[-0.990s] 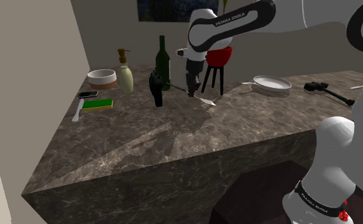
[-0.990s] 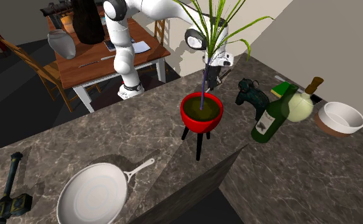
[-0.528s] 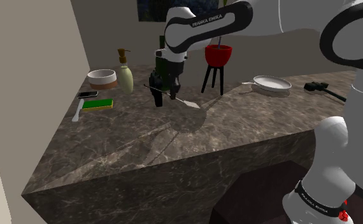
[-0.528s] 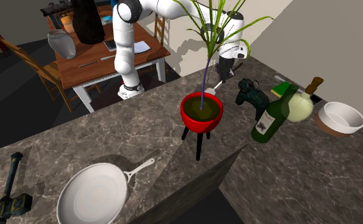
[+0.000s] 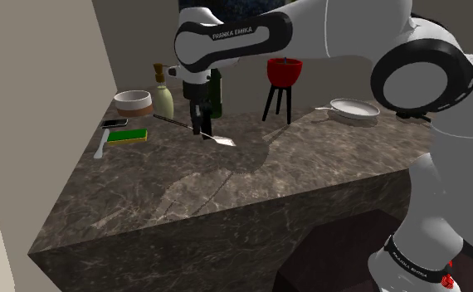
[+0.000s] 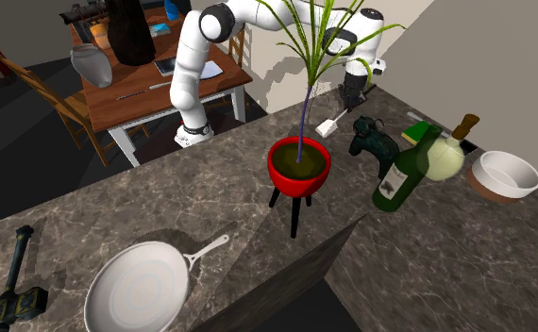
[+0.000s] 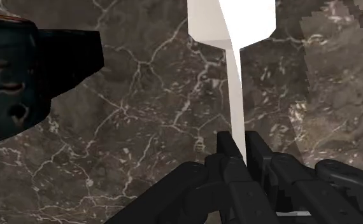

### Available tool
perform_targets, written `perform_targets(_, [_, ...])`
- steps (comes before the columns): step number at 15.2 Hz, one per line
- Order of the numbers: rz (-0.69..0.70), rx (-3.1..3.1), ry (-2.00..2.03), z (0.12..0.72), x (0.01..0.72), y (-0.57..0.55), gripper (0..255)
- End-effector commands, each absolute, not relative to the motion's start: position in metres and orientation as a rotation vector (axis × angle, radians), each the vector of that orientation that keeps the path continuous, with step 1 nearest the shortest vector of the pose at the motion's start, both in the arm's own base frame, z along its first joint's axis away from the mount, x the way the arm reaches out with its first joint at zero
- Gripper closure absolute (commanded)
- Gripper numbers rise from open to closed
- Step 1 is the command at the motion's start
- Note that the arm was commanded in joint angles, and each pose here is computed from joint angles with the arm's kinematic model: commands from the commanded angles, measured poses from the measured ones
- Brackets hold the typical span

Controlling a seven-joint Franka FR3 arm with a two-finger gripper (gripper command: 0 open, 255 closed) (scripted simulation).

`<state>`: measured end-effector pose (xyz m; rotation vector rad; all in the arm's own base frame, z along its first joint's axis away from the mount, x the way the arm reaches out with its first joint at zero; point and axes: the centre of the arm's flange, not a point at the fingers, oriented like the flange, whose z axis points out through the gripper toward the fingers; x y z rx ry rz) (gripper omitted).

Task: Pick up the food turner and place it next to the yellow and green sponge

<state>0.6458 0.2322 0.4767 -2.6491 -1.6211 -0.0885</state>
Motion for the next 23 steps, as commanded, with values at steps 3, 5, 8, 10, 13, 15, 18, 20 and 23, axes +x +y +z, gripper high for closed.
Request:
perform_targets(3, [-0.088,-2.649,-1.621,0.475,0.664,0.282,255])
perform_targets(5, [-0.088,-2.649,-1.621,0.475,0.673,0.307,255])
perform_targets(8, [-0.088,-2.649,-1.621,0.469,0.682,0.33,255])
perform_targets(10, [-0.088,-2.649,-1.621,0.459,0.682,0.33,255])
perform_targets(13, [-0.088,-2.649,-1.621,0.443,0.682,0.33,255])
perform_targets(15, [-0.088,-2.649,-1.621,0.432,0.682,0.33,255])
perform_targets(18, [-0.088,-2.649,-1.621,0.417,0.682,0.33,255])
perform_targets(20, [-0.088,-2.649,-1.621,0.406,0.682,0.33,255])
perform_targets(23, [-0.088,-2.649,-1.621,0.392,0.682,0.33,255])
